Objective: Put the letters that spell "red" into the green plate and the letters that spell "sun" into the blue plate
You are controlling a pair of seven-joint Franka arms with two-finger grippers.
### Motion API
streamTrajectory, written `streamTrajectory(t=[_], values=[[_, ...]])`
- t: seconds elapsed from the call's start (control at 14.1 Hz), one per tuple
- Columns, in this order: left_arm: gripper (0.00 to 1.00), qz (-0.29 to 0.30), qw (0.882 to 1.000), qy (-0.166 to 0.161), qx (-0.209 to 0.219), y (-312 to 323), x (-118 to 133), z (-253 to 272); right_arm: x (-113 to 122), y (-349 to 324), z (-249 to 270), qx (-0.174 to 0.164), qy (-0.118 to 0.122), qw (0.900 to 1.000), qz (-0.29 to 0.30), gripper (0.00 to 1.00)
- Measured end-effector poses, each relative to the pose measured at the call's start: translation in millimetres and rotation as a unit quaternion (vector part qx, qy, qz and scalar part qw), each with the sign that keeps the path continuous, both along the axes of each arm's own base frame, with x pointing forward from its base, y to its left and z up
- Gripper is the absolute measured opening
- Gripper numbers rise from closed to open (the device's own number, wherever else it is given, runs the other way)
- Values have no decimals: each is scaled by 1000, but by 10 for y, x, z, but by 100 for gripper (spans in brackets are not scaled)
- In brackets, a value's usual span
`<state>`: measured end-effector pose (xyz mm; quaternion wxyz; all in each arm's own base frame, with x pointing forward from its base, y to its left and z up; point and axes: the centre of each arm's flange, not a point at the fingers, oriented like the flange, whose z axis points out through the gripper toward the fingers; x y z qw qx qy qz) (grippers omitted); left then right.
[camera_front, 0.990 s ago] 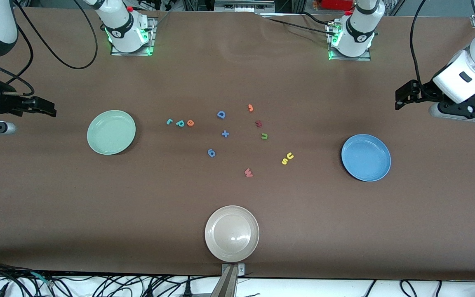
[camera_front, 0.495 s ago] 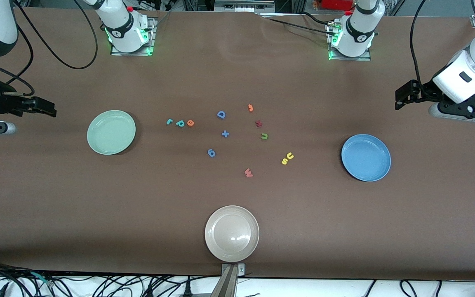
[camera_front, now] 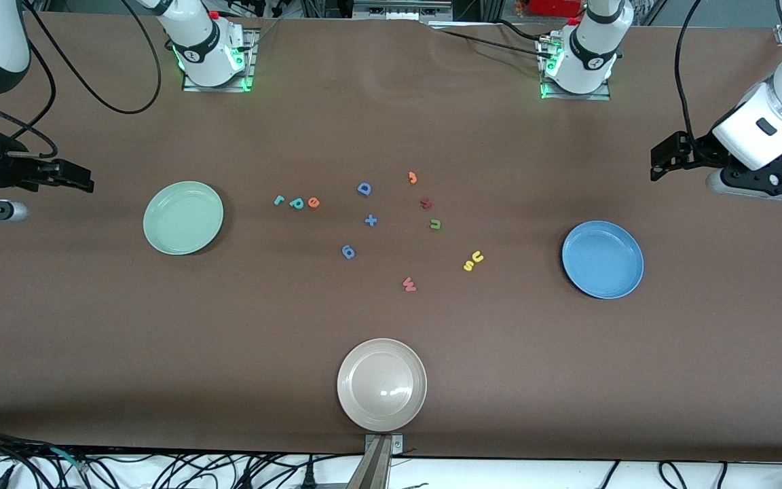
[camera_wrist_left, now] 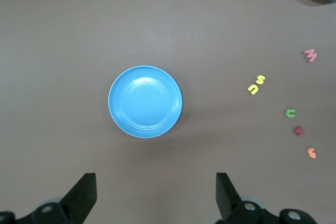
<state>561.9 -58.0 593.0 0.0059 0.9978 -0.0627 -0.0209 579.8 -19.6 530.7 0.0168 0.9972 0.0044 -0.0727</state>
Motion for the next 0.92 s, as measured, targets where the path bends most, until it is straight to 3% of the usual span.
streamTrajectory(t=[0.49,0.71,0.92], values=[[100,-5,1000,2,-8,-66,-3,-10,6,189,-75,0,13,1000,16,100],[100,-44,999,14,-19,-564,54,-233,6,375,-114,0,20,999,31,100],[100,-74,997,19,-23,-1023,270,-703,2,636,-141,-3,21,999,33,100]])
